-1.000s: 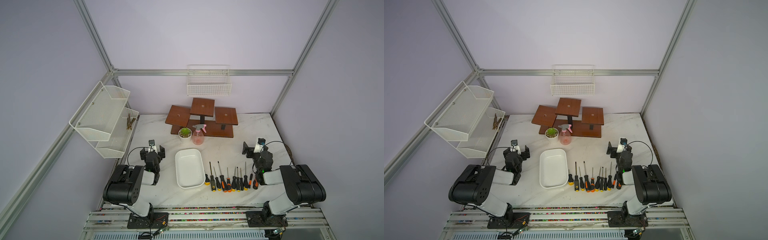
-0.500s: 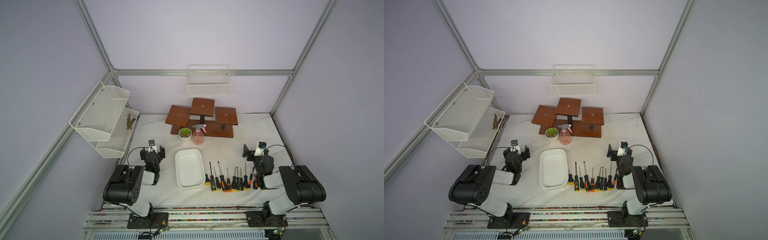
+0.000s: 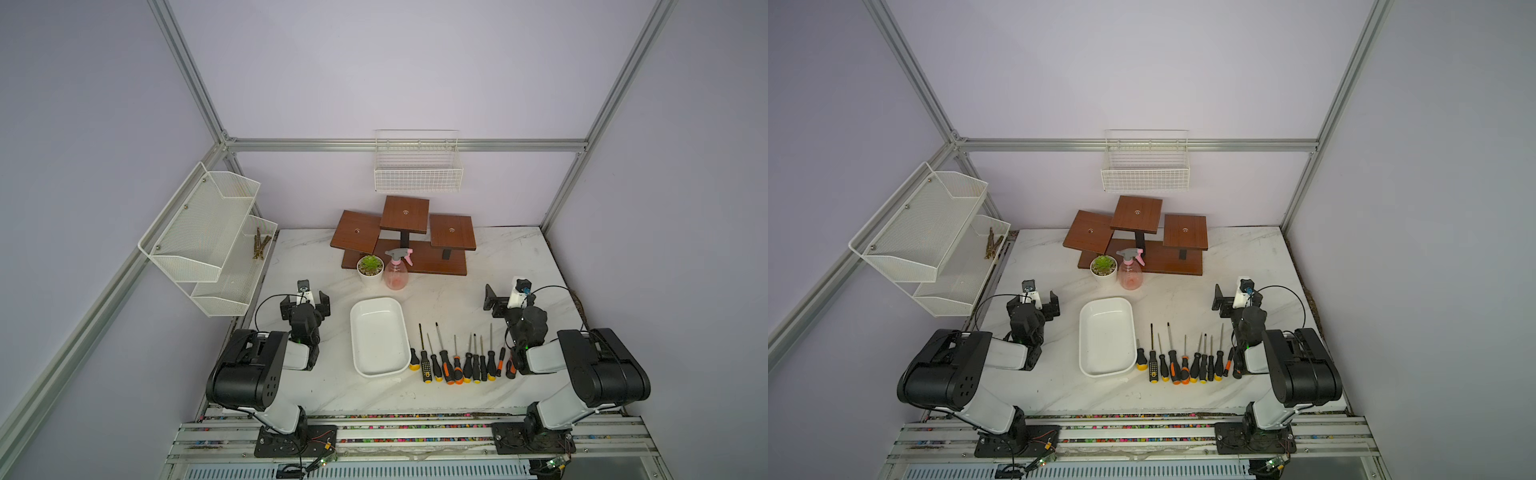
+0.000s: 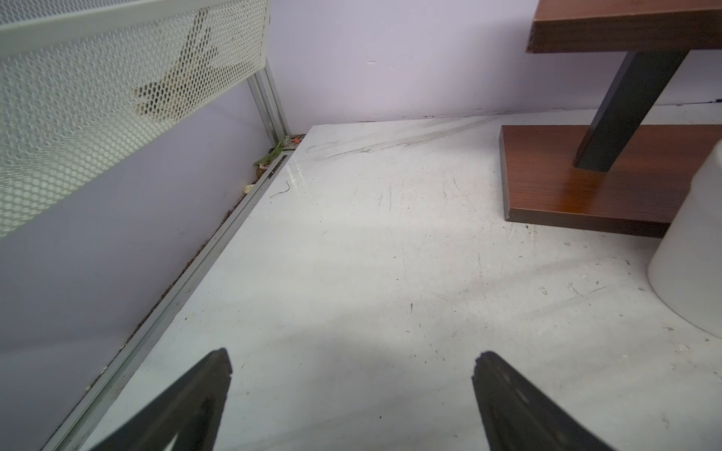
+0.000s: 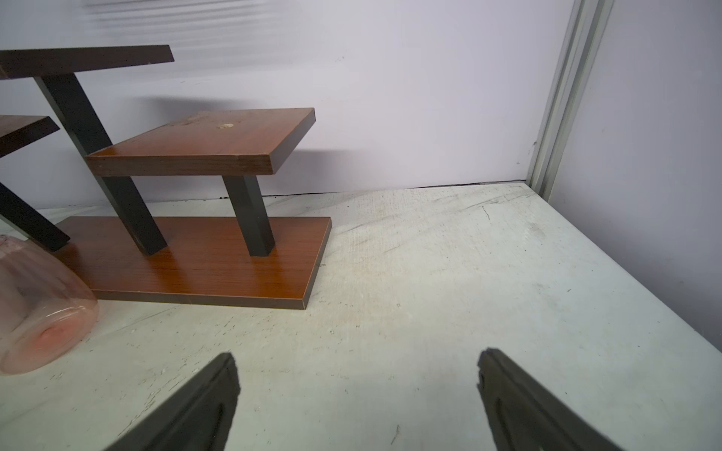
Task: Take out the screwdriver from the storage box
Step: Reset both arms
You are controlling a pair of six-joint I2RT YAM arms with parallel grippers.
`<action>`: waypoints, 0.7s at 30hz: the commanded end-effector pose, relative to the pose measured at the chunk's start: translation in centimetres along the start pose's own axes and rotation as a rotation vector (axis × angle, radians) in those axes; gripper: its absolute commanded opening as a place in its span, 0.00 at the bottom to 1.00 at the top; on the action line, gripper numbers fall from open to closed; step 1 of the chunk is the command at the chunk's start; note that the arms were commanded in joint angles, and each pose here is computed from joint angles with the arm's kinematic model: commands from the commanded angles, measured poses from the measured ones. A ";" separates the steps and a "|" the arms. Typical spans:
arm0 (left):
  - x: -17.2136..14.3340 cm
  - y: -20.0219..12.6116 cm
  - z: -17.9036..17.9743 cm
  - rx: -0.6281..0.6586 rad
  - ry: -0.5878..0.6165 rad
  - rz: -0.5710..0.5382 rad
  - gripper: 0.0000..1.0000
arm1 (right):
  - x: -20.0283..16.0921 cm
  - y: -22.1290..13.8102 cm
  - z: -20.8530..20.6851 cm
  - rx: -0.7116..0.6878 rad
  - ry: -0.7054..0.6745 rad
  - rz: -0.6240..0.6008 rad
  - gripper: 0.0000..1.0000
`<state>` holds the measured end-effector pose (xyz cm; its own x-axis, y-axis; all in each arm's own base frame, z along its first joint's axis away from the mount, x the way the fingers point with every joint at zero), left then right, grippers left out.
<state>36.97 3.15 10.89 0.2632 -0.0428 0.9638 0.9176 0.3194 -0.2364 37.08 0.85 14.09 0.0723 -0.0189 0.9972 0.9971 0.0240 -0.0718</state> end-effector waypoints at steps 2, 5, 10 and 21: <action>1.4 0.2 0.1 0.001 -0.036 -0.042 1.00 | -0.7 0.3 -0.4 -0.029 0.009 0.045 1.00; 1.4 0.2 0.1 0.000 -0.036 -0.042 1.00 | -0.6 0.2 -0.4 -0.030 0.007 0.042 1.00; 1.4 0.2 0.1 0.001 -0.035 -0.041 1.00 | -0.6 0.3 -0.2 -0.020 0.002 0.041 1.00; 1.4 0.2 0.1 0.002 -0.036 -0.042 1.00 | -0.9 0.6 -0.3 -0.024 0.005 0.056 1.00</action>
<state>36.97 3.13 10.89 0.2628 -0.0429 0.9639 0.9179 0.3191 -0.2361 37.21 0.64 12.81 0.1365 -0.0194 0.9905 0.9906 0.0093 -0.1363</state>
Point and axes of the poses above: each gripper's point midway between its finger pads, its own y axis out along the fingers, its own z axis along the line the jaws close on, x = y × z, the point moved 2 cm from there along -y, back along the fingers, and after that the axes turned 2 degrees about -y, right-handed, at the moved point
